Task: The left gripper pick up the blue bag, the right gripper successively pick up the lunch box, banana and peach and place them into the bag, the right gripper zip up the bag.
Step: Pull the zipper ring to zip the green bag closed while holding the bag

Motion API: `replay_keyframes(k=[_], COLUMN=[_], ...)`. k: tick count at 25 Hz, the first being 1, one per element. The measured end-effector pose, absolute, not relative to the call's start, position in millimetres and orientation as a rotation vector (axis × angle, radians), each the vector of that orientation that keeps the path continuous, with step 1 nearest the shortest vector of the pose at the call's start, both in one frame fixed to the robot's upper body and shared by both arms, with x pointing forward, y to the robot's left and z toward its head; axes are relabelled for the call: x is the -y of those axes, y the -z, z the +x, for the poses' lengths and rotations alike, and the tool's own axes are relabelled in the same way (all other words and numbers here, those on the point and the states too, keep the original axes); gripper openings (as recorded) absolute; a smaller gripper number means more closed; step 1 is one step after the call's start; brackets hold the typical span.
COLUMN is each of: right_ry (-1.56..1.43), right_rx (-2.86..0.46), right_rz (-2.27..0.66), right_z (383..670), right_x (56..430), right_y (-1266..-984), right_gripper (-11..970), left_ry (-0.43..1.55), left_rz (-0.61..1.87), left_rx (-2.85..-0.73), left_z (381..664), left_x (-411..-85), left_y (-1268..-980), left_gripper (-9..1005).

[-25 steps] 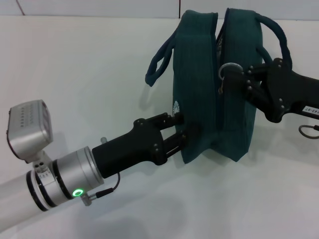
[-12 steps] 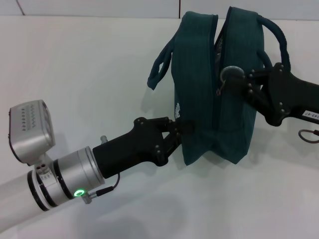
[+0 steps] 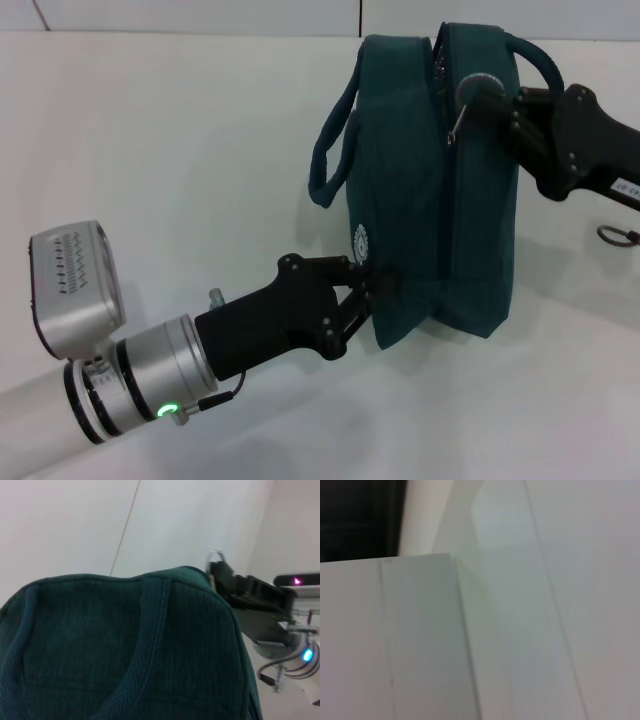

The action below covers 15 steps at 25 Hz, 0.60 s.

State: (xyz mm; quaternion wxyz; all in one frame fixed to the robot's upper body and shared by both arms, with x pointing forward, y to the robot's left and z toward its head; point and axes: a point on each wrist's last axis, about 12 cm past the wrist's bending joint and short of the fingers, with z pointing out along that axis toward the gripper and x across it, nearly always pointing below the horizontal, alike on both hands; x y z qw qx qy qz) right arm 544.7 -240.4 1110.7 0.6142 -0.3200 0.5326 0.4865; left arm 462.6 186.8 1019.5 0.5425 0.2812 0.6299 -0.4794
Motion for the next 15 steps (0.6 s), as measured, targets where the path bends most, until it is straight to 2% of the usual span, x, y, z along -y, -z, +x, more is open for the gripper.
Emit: replay_keyframes(k=[15], right_ry=[-1.036], right_rx=[-1.307], right_rz=[-0.634], right_z=[556.2], right_x=[245.0], right_y=[-1103.7], right_gripper=[14], left_ry=[1.137], left_rz=[0.781], left_rx=[-1.409], left_z=[456.0], left_x=[-189.2], left_y=[-1023.5], left_gripper=[70])
